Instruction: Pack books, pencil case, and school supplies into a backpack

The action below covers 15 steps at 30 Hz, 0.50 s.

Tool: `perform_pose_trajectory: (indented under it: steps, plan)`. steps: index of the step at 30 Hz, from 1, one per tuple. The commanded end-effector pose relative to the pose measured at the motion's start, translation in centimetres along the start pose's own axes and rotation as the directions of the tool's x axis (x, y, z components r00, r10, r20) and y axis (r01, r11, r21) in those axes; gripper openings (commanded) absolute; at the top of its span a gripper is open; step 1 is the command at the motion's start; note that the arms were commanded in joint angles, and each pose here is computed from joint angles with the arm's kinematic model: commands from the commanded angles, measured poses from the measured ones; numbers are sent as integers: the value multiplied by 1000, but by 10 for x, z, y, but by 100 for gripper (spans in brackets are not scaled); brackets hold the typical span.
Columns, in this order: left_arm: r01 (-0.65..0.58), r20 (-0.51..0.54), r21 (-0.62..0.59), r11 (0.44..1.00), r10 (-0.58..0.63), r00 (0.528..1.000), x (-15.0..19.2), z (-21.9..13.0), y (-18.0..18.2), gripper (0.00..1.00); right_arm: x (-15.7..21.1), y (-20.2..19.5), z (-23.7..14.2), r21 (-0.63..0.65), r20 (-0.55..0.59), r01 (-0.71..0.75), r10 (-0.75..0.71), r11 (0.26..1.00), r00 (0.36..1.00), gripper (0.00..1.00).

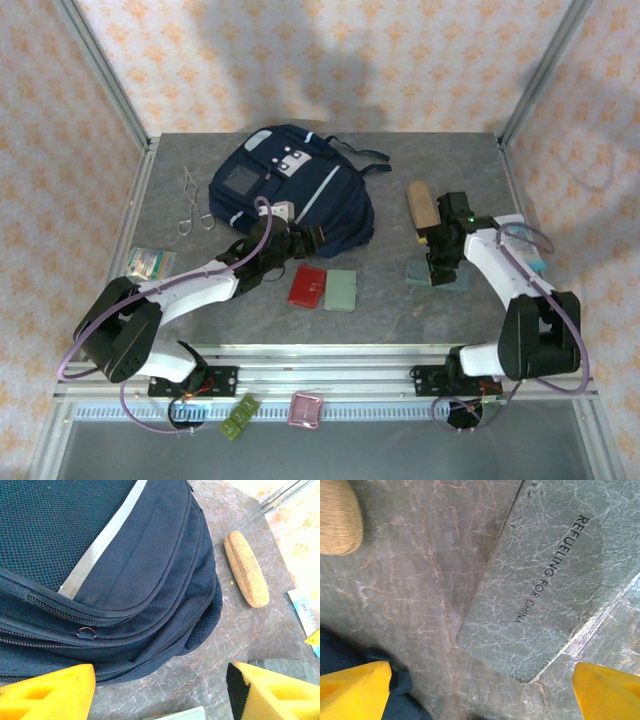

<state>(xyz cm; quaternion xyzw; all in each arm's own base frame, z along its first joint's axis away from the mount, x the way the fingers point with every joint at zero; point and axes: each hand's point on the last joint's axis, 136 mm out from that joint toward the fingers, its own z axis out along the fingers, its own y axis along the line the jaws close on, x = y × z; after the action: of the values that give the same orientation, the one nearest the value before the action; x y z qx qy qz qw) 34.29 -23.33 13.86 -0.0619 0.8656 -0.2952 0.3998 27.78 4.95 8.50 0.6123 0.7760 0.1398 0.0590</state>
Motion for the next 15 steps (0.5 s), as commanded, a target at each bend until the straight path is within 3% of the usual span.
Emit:
perform_pose_trajectory:
  steps: [1,15]
  plan:
    - [16,16,25,1000,-17,1000,-2,-2,-5,70,-5,-14,14,71,19,-29,28,997,999,93]
    - [35,7,13,999,-35,999,0,-2,-3,70,-8,-32,50,167,7,-22,21,986,1000,92]
